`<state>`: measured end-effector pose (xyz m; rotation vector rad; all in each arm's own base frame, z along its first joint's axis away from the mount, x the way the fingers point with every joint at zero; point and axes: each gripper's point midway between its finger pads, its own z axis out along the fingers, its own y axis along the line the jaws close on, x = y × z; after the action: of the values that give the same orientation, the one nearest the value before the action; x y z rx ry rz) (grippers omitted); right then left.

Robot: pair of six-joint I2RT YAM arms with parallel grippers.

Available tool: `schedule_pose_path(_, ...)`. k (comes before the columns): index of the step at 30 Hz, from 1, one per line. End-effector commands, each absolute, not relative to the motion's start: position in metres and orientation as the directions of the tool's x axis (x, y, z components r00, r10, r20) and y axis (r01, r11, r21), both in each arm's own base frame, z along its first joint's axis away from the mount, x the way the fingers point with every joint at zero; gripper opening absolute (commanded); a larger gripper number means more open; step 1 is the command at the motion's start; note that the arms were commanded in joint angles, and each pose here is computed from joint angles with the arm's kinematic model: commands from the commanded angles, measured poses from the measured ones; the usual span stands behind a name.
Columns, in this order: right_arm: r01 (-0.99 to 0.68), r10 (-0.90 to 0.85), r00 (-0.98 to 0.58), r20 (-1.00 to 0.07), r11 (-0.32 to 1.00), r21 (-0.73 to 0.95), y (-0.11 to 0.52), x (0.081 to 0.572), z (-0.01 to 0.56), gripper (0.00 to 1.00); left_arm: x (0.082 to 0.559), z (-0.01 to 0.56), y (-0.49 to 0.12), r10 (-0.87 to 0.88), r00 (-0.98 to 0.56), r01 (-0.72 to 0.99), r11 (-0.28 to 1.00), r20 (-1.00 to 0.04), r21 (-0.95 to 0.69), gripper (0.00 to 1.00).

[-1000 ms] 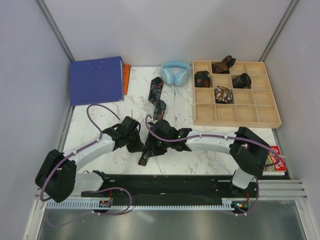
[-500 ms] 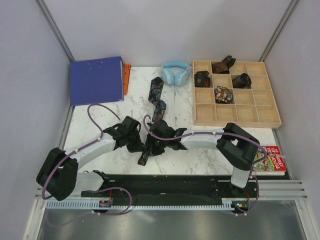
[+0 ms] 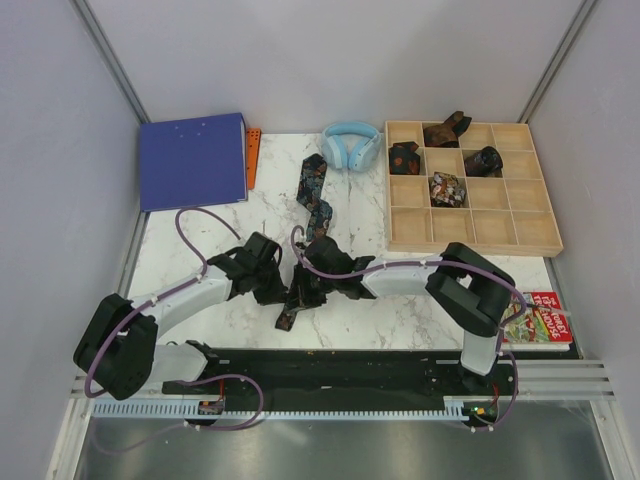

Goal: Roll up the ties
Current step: Roll the tie at the center of the board.

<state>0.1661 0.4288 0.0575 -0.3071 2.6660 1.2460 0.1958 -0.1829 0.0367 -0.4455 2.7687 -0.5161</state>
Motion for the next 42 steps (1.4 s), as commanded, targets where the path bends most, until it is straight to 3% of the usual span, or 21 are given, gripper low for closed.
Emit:
schedule_pose_path(1, -0.255, -0.086, -0.962, -0.259, 0.622, 0.74, 0.428, 0.176, 0.048, 0.09, 0.205, 0.041, -0.184, -0.333, -0.906, -0.214, 0.893, -0.262, -0.395, 0.09)
schedule_pose_path(11, -0.232, -0.086, -0.968, -0.235, 0.659, 0.715, 0.414, 0.18, 0.017, 0.07, 0.204, 0.045, -0.187, -0.331, -0.908, -0.207, 0.888, -0.257, -0.41, 0.11)
schedule_pose_path(14, -0.23, -0.087, -0.969, -0.231, 0.656, 0.719, 0.414, 0.18, 0.016, 0.07, 0.203, 0.051, -0.186, -0.331, -0.904, -0.198, 0.885, -0.271, -0.422, 0.42)
schedule_pose_path(15, -0.23, -0.087, -0.969, -0.23, 0.655, 0.72, 0.414, 0.179, 0.015, 0.07, 0.203, 0.053, -0.185, -0.334, -0.901, -0.195, 0.883, -0.279, -0.427, 0.6)
schedule_pose_path(18, -0.231, -0.087, -0.969, -0.232, 0.653, 0.721, 0.414, 0.179, 0.017, 0.07, 0.2, 0.063, -0.18, -0.347, -0.886, -0.191, 0.877, -0.306, -0.441, 0.74)
schedule_pose_path(22, -0.229, -0.085, -0.969, -0.23, 0.653, 0.722, 0.414, 0.18, 0.018, 0.07, 0.192, 0.078, -0.171, -0.371, -0.868, -0.197, 0.867, -0.331, -0.458, 0.75)
schedule_pose_path(26, -0.222, -0.079, -0.971, -0.227, 0.655, 0.722, 0.414, 0.18, 0.019, 0.07, 0.175, 0.087, -0.165, -0.409, -0.852, -0.205, 0.835, -0.327, -0.51, 0.68)
schedule_pose_path(29, -0.216, -0.073, -0.972, -0.225, 0.66, 0.719, 0.413, 0.18, 0.019, 0.07, 0.157, 0.074, -0.162, -0.441, -0.856, -0.246, 0.806, -0.269, -0.539, 0.63)
schedule_pose_path(42, -0.211, -0.073, -0.973, -0.219, 0.663, 0.719, 0.411, 0.179, 0.016, 0.05, 0.126, 0.04, -0.169, -0.555, -0.826, -0.368, 0.658, -0.093, -0.657, 0.61)
